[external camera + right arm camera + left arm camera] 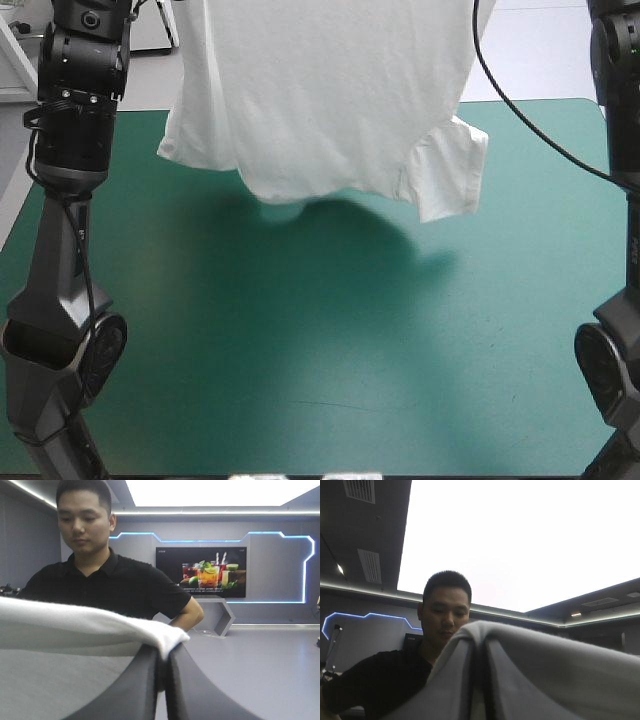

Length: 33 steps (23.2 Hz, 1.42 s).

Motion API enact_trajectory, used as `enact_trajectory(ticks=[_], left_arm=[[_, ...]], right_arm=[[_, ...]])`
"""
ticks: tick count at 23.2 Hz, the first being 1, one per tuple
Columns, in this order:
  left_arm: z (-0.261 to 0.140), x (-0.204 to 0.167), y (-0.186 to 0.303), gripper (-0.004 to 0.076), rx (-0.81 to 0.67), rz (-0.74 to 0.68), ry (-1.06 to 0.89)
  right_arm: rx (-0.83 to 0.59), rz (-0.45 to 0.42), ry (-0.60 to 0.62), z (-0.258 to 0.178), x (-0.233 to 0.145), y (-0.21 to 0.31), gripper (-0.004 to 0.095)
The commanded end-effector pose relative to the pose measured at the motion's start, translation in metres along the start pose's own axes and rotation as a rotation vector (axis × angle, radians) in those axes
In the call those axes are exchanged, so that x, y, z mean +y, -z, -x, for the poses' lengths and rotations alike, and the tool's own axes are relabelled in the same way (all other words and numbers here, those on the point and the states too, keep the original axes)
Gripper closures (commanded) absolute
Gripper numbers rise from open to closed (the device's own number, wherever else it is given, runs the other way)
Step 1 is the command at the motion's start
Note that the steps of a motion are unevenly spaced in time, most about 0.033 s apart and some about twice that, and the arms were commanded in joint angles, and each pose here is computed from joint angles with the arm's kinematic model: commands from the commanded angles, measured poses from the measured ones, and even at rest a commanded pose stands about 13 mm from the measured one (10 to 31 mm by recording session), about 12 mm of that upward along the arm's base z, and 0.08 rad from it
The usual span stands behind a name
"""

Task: Fold the cloth

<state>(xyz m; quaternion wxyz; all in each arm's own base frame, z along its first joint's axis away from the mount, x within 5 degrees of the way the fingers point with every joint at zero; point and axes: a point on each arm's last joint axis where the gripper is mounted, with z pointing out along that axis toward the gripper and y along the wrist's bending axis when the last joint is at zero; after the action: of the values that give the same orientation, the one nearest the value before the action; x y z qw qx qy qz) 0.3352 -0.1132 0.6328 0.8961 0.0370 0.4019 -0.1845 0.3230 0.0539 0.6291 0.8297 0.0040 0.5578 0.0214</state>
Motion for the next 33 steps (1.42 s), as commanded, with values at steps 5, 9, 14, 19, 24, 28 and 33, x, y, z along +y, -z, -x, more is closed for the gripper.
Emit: enact_trajectory(ticks=[5, 9, 14, 19, 24, 28, 33], left_arm=[[-0.011, 0.020, 0.004, 0.0732, 0.196, 0.176, 0.017], [-0.053, 0.032, 0.008, 0.0733, 0.431, 0.178, 0.019], [-0.109, 0.032, 0.031, 0.0733, 0.761, 0.114, -0.022], [-0.127, 0.030, 0.094, 0.0733, 1.103, 0.073, -0.079], [-0.110, 0.022, 0.185, 0.0733, 1.265, 0.044, -0.109], [-0.119, 0.007, 0.248, 0.0733, 1.435, -0.018, -0.099], [-0.122, -0.009, 0.287, 0.0733, 1.720, -0.069, -0.079]], right_arm=[[0.088, -0.017, 0.021, -0.017, -0.011, -0.010, 0.0925], [0.209, -0.015, 0.096, -0.051, -0.010, -0.020, 0.0925], [0.448, -0.004, 0.168, -0.106, -0.010, -0.021, 0.0926], [0.794, 0.120, 0.199, -0.185, -0.005, 0.022, 0.0925], [0.997, 0.151, 0.180, -0.200, -0.011, 0.095, 0.0925], [1.082, 0.154, 0.138, -0.187, -0.020, 0.170, 0.0925], [1.264, 0.161, 0.125, -0.203, -0.028, 0.237, 0.0925]])
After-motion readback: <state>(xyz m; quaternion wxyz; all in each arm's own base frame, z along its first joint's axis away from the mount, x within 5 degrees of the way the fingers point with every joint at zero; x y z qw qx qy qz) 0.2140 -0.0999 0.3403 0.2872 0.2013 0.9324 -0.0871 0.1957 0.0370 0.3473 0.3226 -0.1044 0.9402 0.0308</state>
